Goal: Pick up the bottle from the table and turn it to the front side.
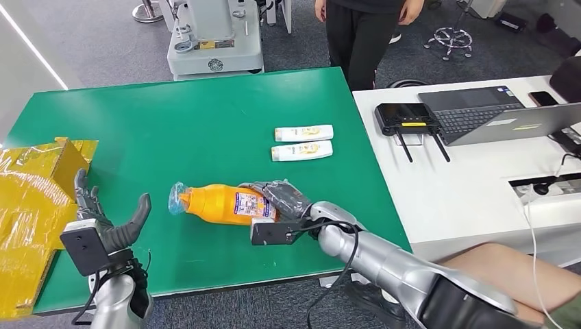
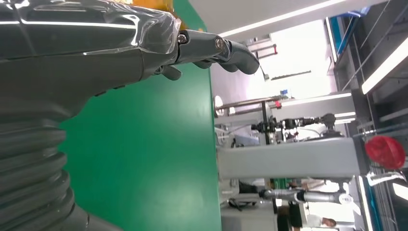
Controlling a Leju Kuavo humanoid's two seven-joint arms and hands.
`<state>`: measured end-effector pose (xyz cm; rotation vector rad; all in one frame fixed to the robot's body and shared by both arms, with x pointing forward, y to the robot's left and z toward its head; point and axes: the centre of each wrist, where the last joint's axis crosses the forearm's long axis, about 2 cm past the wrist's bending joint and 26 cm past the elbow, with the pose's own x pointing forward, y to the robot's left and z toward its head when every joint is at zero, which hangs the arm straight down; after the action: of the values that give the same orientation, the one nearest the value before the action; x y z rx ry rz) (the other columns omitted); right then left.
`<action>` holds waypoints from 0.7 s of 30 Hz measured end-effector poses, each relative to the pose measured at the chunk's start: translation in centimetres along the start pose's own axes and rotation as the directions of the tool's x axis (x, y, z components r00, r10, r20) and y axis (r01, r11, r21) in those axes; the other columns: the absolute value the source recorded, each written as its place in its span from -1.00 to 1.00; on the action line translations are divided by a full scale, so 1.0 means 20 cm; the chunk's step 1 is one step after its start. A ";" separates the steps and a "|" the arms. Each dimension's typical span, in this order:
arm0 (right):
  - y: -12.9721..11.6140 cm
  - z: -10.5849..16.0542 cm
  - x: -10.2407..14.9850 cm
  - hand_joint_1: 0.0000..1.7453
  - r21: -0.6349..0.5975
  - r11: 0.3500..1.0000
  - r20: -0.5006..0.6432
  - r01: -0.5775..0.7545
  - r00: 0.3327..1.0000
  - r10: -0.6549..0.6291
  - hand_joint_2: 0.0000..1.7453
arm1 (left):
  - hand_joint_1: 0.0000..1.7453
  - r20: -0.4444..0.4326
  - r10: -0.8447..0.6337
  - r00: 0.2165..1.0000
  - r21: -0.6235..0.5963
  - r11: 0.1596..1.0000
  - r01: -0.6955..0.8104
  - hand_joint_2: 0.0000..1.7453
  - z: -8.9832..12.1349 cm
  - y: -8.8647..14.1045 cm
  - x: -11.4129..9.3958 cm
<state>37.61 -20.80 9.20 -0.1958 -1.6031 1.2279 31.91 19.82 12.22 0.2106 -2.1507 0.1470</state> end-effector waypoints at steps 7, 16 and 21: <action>0.11 0.05 0.04 1.00 -0.063 0.997 0.047 0.041 0.998 -0.038 1.00 | -1.00 0.018 -0.047 0.999 0.023 0.999 0.047 1.00 -0.08 0.13 -0.03; 0.16 0.10 0.12 1.00 -0.265 0.959 0.166 0.105 0.984 -0.061 1.00 | -1.00 0.013 -0.008 1.000 -0.044 0.999 0.008 1.00 -0.13 0.13 -0.04; 0.15 0.11 0.16 1.00 -0.364 0.918 0.216 0.158 0.973 -0.082 1.00 | -1.00 -0.005 0.030 1.000 -0.111 0.993 -0.031 1.00 -0.15 0.10 -0.05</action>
<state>33.31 -18.65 9.05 -0.2204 -1.9907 0.8521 34.53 22.35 13.04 0.1128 -2.1524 0.0449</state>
